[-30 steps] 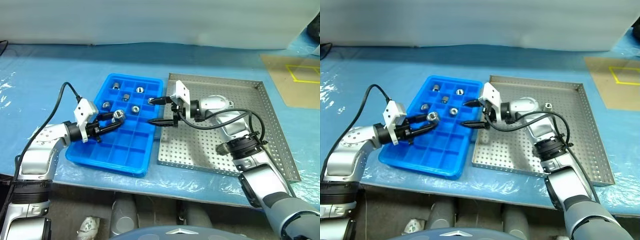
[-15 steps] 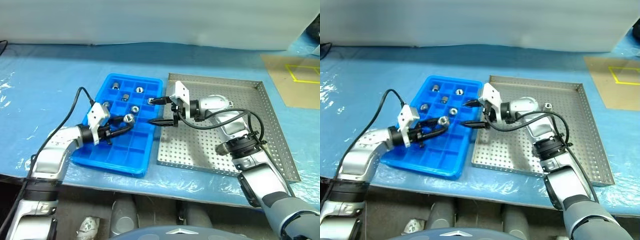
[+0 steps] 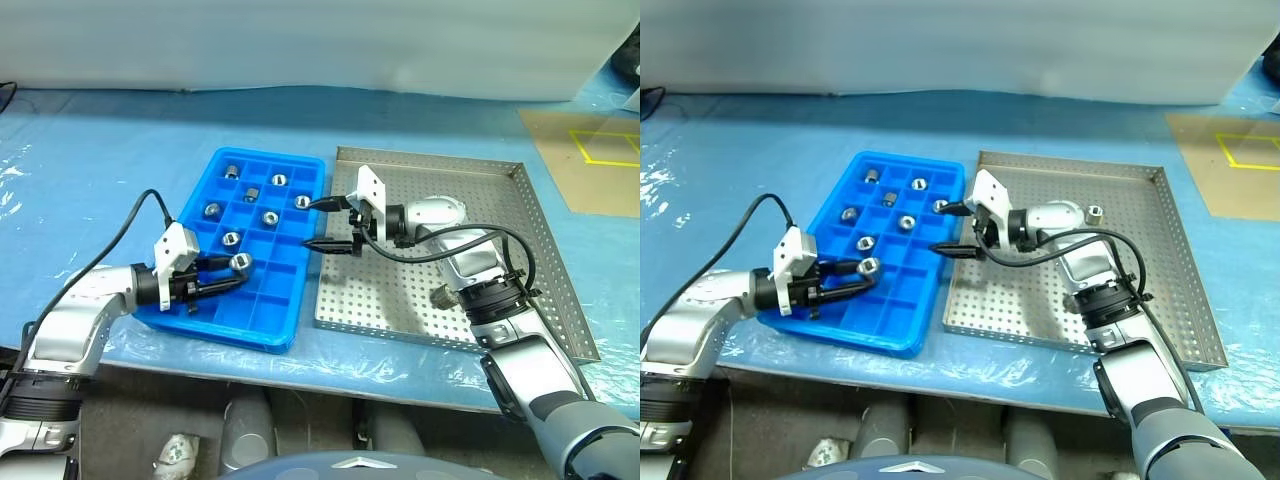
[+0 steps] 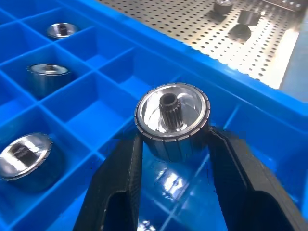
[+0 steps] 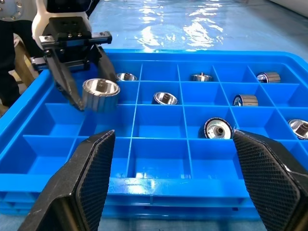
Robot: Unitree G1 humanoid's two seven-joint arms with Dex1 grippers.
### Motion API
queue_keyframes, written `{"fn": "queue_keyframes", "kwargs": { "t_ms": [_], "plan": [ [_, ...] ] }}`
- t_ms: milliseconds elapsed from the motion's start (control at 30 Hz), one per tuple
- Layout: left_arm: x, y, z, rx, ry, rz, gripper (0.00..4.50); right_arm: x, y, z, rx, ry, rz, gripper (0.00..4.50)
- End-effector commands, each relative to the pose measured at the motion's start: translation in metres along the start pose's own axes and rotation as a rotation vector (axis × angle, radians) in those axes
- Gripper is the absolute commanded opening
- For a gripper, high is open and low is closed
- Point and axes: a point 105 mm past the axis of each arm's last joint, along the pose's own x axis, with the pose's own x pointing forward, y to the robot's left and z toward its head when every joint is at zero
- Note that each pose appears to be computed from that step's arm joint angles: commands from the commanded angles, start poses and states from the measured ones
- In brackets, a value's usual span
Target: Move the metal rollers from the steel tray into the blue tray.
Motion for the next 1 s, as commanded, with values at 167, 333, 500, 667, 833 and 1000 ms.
{"fn": "queue_keyframes", "kwargs": {
  "t_ms": [167,333,500,667,833,1000],
  "plan": [
    [-0.002,0.001,0.000,0.014,0.013,-0.005,3.74,-0.003,-0.002,0.013,-0.048,-0.032,-0.017,4.02],
    [0.006,0.016,0.019,0.068,-0.065,0.064,4.04,-0.006,-0.002,0.013,-0.044,-0.031,-0.030,4.02],
    [0.015,0.025,0.041,0.122,-0.151,0.098,4.04,-0.012,-0.004,0.011,-0.042,-0.023,-0.051,4.02],
    [0.024,0.030,0.072,0.185,-0.221,0.059,4.04,-0.026,-0.009,0.011,-0.044,-0.008,-0.099,4.02],
    [0.042,0.031,0.110,0.215,-0.322,-0.006,4.04,-0.047,-0.015,0.009,-0.044,0.018,-0.177,4.02],
    [0.069,0.021,0.122,0.198,-0.357,-0.133,4.04,-0.078,-0.011,-0.003,-0.018,0.078,-0.259,4.02]
  ]
}}
